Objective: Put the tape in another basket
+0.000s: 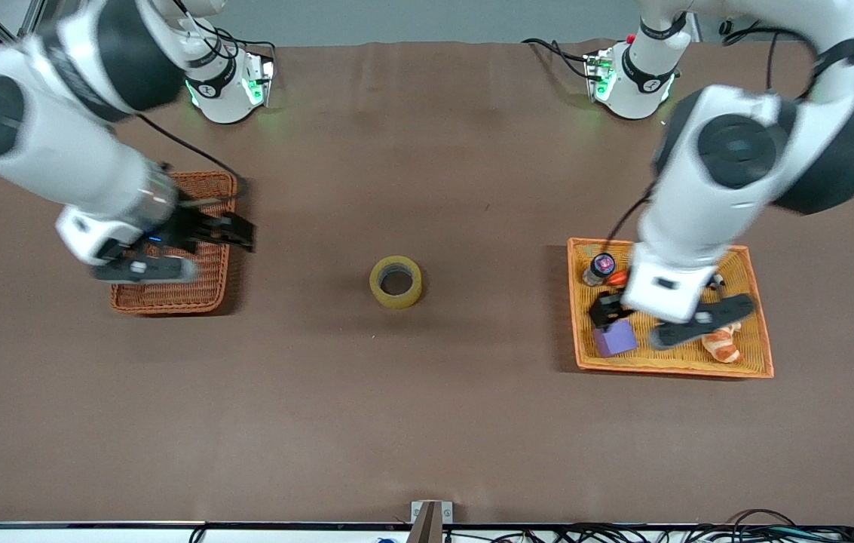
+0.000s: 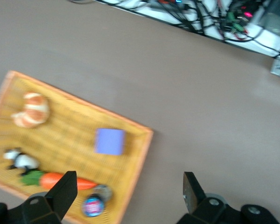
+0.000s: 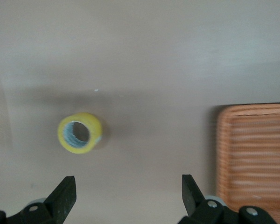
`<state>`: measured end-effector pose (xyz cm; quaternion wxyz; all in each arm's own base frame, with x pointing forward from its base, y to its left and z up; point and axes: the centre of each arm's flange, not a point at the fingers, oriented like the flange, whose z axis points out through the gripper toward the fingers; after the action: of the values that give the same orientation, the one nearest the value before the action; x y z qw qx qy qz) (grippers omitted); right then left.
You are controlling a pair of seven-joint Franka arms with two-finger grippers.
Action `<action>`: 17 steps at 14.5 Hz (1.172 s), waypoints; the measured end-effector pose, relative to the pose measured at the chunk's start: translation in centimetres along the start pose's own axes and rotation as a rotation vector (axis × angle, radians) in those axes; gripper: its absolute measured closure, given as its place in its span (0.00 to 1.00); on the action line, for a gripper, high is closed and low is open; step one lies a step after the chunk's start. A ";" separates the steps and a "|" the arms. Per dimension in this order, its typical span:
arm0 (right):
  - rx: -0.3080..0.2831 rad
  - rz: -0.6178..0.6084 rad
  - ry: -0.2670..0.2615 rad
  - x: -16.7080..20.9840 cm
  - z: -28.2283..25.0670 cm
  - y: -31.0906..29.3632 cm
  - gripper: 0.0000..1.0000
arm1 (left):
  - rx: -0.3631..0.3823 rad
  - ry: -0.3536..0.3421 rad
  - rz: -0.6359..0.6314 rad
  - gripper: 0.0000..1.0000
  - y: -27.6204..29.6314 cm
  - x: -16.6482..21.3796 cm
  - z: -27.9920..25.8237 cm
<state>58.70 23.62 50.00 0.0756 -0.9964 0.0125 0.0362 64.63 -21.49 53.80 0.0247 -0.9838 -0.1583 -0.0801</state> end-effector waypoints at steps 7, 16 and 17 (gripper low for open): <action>-0.099 -0.001 0.047 -3.5 19.8 -11.6 0.00 | 0.003 -0.016 0.125 0.00 -9.8 2.1 -6.5; -0.182 -0.090 0.071 -5.1 32.2 -13.6 0.00 | -0.001 -0.019 0.364 0.00 -13.8 0.9 -9.3; -0.191 -0.093 0.082 -5.2 32.6 -13.7 0.00 | 0.010 -0.026 0.378 0.00 -14.6 0.2 -9.8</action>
<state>51.61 42.16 20.26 -0.0187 -0.9992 -0.0343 -0.0072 58.72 -8.28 63.85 0.0421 -0.9969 0.0285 -0.0604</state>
